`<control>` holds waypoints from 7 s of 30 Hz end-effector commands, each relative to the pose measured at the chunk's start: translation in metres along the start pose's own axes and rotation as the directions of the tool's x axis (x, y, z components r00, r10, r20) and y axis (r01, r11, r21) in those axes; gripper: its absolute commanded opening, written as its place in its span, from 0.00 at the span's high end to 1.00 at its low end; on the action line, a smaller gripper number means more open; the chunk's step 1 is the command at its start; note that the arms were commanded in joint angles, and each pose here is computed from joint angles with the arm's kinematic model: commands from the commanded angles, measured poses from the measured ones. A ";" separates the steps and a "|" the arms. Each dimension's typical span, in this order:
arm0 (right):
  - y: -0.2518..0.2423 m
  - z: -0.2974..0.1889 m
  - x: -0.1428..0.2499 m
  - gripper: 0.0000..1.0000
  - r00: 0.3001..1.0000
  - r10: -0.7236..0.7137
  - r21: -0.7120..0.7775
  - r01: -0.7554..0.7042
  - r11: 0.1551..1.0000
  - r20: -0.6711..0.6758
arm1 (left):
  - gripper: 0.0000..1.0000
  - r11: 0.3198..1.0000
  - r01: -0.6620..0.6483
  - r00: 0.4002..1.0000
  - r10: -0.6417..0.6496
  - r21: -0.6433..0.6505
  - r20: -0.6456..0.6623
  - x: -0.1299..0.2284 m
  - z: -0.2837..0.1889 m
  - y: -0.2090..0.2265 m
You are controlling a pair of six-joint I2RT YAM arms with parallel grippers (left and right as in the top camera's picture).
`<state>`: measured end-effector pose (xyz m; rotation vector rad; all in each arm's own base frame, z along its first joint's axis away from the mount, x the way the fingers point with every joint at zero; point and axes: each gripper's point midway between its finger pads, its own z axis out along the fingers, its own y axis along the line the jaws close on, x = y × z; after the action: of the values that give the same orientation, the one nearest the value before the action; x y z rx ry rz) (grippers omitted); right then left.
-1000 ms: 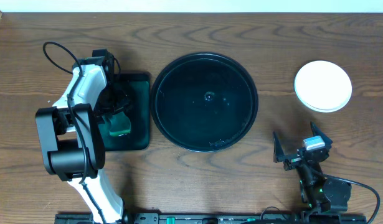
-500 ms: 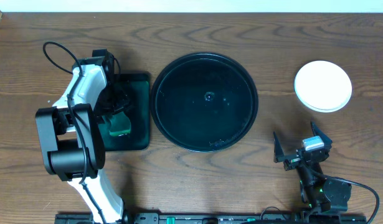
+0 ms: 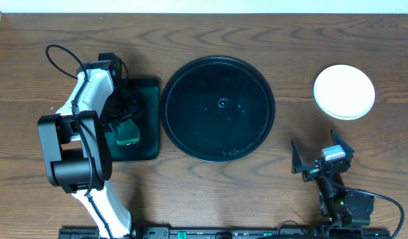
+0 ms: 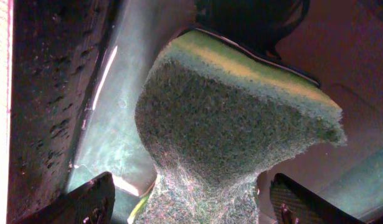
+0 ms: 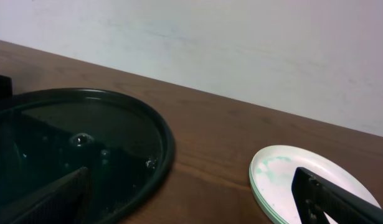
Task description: Clean dirty plates on tray and stack at the side
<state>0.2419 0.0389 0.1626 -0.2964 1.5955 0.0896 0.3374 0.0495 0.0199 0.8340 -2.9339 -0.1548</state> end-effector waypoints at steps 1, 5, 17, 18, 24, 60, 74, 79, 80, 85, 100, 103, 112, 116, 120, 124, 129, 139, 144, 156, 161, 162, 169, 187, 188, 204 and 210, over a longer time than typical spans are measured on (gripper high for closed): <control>-0.002 0.000 0.001 0.01 1.000 -0.011 0.012 0.011 1.000 -0.002 | 0.20 1.000 0.002 1.000 -0.002 -0.012 -0.007 0.001 0.003 0.004; -0.002 0.000 0.001 0.01 1.000 -0.011 0.012 0.011 1.000 -0.002 | 0.20 1.000 0.002 1.000 -0.002 -0.012 -0.007 0.001 0.003 0.004; -0.002 0.000 0.001 0.01 1.000 -0.011 0.013 0.011 1.000 -0.001 | 0.20 1.000 0.001 1.000 -0.001 -0.013 -0.007 0.001 0.003 0.004; -0.002 0.000 0.001 0.01 1.000 -0.011 0.013 0.011 1.000 -0.001 | 0.20 1.000 0.001 1.000 -0.001 -0.032 0.007 -0.002 0.003 0.007; -0.002 0.000 0.001 0.01 1.000 -0.011 0.012 0.011 1.000 -0.002 | 0.20 1.000 -0.002 0.991 0.004 -0.012 0.134 -0.027 -0.008 0.001; -0.002 0.000 0.001 0.01 1.000 -0.011 0.012 0.011 1.000 -0.002 | 0.20 0.886 -0.278 0.238 -0.311 0.371 0.920 0.058 -0.406 0.065; -0.002 0.000 0.001 0.01 1.000 -0.011 0.013 0.011 1.000 -0.001 | 0.20 0.854 -0.331 0.063 -0.405 0.402 0.912 0.149 -0.399 0.115; -0.002 0.000 0.001 0.01 1.000 -0.011 0.012 0.011 1.000 -0.002 | 0.20 0.847 -0.337 0.005 -0.435 0.411 0.900 0.161 -0.360 0.120; -0.002 0.000 0.001 0.01 1.000 -0.011 0.012 0.011 1.000 -0.002 | 0.20 0.845 -0.338 -0.009 -0.443 0.414 0.897 0.161 -0.351 0.121; -0.002 0.000 0.001 0.01 1.000 -0.011 0.012 0.011 1.000 -0.002 | 0.20 0.838 -0.350 -0.042 -0.460 0.418 0.887 0.156 -0.305 0.113; -0.002 0.000 0.001 0.01 1.000 -0.011 0.013 0.011 1.000 -0.001 | 0.20 0.797 -0.394 -0.130 -0.542 0.458 0.830 0.118 -0.243 0.087; -0.002 0.000 0.001 0.01 1.000 -0.011 0.012 0.011 1.000 -0.002 | 0.20 0.789 -0.408 -0.162 -0.557 0.459 0.814 0.114 -0.237 0.085; -0.002 0.000 0.001 0.01 1.000 -0.011 0.013 0.011 1.000 -0.001 | 0.20 0.784 -0.416 -0.193 -0.571 0.461 0.798 0.107 -0.216 0.080; -0.002 0.000 0.001 0.01 1.000 -0.011 0.012 0.011 1.000 -0.002 | 0.20 0.791 -0.402 -0.185 -0.564 0.462 0.805 0.104 -0.212 0.081; -0.002 0.000 0.001 0.01 1.000 -0.011 0.013 0.011 1.000 -0.001 | 0.20 0.816 -0.357 -0.065 -0.507 0.454 0.860 0.096 -0.178 0.072; -0.002 0.000 0.001 0.01 1.000 -0.011 0.012 0.011 1.000 -0.002 | 0.20 0.844 -0.306 0.053 -0.447 0.440 0.893 0.091 -0.143 0.067; -0.002 0.000 0.001 0.01 1.000 -0.011 0.013 0.011 1.000 -0.001 | 0.20 0.863 -0.275 0.132 -0.403 0.424 0.905 0.091 -0.119 0.065; -0.002 0.000 0.001 0.01 1.000 -0.011 0.013 0.011 1.000 -0.001 | 0.20 0.880 -0.264 0.169 -0.360 0.394 0.917 0.091 -0.107 0.064; -0.002 0.000 0.001 0.01 1.000 -0.011 0.013 0.011 1.000 -0.001 | 0.20 0.881 -0.265 0.168 -0.358 0.392 0.918 0.091 -0.107 0.064; -0.002 0.000 0.001 0.01 1.000 -0.011 0.013 0.011 1.000 -0.001 | 0.20 0.881 -0.264 0.170 -0.357 0.392 0.918 0.091 -0.107 0.064; -0.002 0.000 0.001 0.01 1.000 -0.011 0.013 0.011 1.000 -0.001 | 0.20 0.881 -0.264 0.170 -0.357 0.392 0.918 0.091 -0.107 0.064; -0.002 0.000 0.001 0.01 1.000 -0.011 0.013 0.011 1.000 -0.001 | 0.20 0.881 -0.264 0.170 -0.357 0.392 0.918 0.091 -0.107 0.064; -0.002 0.000 0.001 0.01 1.000 -0.011 0.013 0.011 1.000 -0.001 | 0.20 0.881 -0.264 0.170 -0.357 0.392 0.918 0.091 -0.107 0.064; -0.002 0.000 0.001 0.01 1.000 -0.011 0.013 0.011 1.000 -0.001 | 0.20 0.881 -0.264 0.170 -0.357 0.392 0.918 0.091 -0.107 0.064; -0.002 0.000 0.001 0.01 1.000 -0.011 0.013 0.011 1.000 -0.001 | 0.20 0.881 -0.264 0.170 -0.357 0.392 0.918 0.091 -0.107 0.064; -0.002 0.000 0.001 0.01 1.000 -0.011 0.012 0.011 1.000 -0.002 | 0.20 0.881 -0.264 0.170 -0.357 0.392 0.918 0.091 -0.107 0.064; -0.002 0.000 0.001 0.01 1.000 -0.011 0.013 0.011 1.000 -0.001 | 0.20 0.881 -0.264 0.170 -0.357 0.392 0.918 0.091 -0.107 0.064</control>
<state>0.2420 0.0385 0.1626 -0.2947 1.5958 0.0877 0.2410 0.0442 0.1547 1.2850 -4.4311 0.2217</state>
